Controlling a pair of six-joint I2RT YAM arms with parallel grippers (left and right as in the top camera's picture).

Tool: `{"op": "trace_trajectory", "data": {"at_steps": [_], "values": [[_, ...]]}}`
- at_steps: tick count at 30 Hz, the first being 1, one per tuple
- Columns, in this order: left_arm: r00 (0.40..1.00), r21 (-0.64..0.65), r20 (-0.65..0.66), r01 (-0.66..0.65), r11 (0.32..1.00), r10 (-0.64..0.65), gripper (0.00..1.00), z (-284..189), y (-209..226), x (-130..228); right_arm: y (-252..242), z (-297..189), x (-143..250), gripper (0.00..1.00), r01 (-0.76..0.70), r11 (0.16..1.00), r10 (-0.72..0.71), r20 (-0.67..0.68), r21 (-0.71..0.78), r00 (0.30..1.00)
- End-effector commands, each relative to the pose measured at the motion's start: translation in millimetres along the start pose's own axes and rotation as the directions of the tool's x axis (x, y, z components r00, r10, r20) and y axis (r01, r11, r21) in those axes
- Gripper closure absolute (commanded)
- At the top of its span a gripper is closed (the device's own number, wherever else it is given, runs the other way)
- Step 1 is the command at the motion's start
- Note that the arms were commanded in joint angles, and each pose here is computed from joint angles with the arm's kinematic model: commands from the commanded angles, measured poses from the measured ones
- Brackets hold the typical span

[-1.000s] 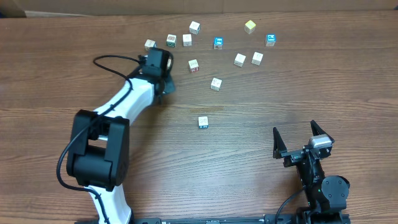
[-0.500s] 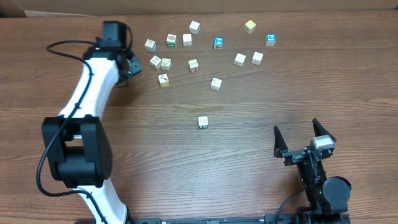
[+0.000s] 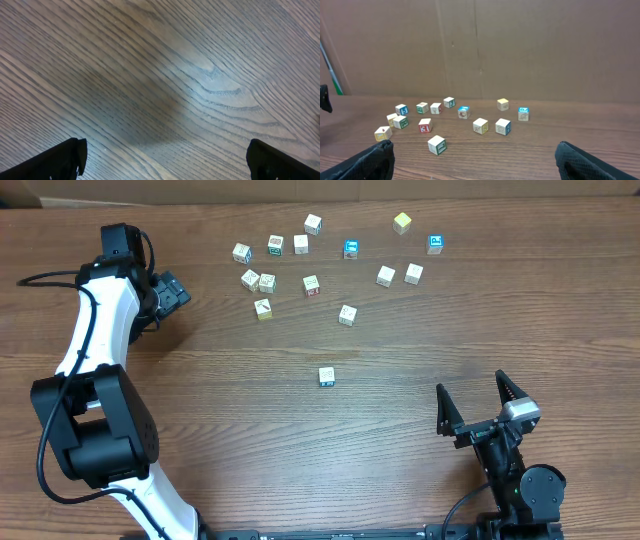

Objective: Form a tower
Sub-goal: 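Lower the left gripper and grasp the hammer-picture block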

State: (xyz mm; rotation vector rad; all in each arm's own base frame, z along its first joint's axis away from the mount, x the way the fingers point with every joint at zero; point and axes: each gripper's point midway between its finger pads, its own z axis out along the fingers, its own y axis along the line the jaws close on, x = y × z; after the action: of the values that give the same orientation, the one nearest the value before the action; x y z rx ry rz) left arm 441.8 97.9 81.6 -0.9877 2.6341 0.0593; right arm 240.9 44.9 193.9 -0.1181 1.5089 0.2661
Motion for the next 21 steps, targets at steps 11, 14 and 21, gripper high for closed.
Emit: {"op": "trace_trajectory", "data": {"at_steps": [11, 14, 21], "values": [[0.995, 0.225, -0.075, -0.046, 0.973, 0.064, 0.84, -14, -50, 17, -14, -4, 1, 0.00, -0.033, 0.995, 0.037, -0.046, 0.092, 0.998], [0.991, 0.267, -0.061, -0.095, 0.959, 0.115, 0.43, -18, -73, 26, -14, -4, 4, 0.00, -0.034, 0.995, 0.039, -0.056, 0.093, 0.998], [0.940, 0.343, 0.052, -0.334, 0.878, 0.337, 0.00, -32, -138, 55, -14, -7, 27, 0.00, -0.045, 0.994, 0.059, -0.152, 0.095, 0.987]]}}
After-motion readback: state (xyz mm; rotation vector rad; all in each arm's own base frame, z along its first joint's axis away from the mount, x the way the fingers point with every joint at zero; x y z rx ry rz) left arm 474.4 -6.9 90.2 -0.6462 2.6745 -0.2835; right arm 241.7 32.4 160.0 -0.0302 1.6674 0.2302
